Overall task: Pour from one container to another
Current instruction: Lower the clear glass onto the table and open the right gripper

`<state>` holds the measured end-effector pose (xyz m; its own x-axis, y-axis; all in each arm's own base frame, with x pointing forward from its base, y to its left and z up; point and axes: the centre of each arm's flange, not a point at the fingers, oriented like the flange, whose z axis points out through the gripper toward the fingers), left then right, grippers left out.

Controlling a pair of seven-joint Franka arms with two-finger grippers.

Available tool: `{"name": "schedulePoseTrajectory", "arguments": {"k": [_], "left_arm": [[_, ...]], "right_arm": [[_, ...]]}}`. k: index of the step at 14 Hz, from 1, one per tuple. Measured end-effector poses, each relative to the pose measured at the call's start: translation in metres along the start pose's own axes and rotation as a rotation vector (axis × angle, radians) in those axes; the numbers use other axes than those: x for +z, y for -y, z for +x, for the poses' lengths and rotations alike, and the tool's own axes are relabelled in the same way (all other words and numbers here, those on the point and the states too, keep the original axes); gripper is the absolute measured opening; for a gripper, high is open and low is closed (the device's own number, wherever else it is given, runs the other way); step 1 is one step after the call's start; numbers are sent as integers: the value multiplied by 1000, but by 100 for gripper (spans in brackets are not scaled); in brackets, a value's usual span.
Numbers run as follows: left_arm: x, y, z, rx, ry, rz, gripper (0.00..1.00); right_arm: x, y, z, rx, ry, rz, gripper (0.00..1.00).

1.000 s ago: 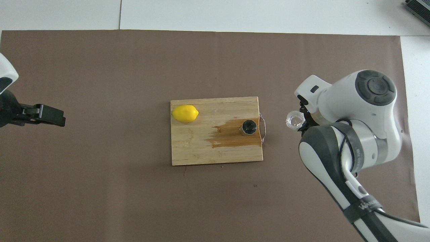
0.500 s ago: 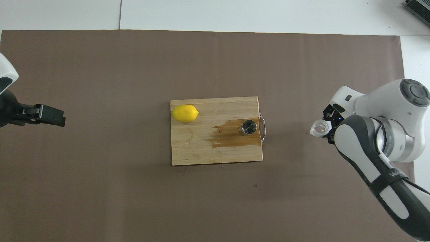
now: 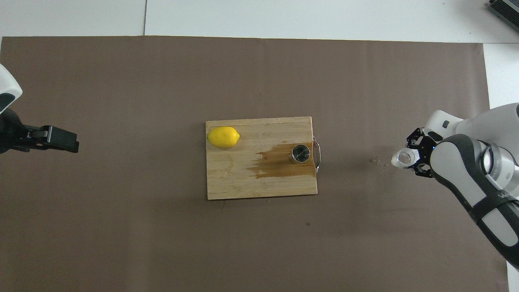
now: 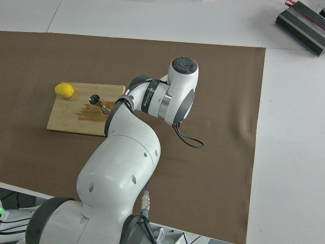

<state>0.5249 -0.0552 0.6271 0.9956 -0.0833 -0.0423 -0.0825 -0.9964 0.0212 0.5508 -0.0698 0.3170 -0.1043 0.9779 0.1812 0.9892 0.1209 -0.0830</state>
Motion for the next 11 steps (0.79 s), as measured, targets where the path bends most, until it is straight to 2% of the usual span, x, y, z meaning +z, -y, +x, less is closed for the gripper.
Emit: {"name": "schedulePoseTrajectory", "arguments": {"k": [5,9,11], "left_arm": [[0,0,0,0,0,0,100],[0,0,0,0,0,0,100],[-1,1,1,-2,-10,0,100]], "right_arm": [[21,1,-17,-18,-42,6,49],[28,4,-18,-16,-46,19,49],[29,5,-17,-17,-47,21,66]]}}
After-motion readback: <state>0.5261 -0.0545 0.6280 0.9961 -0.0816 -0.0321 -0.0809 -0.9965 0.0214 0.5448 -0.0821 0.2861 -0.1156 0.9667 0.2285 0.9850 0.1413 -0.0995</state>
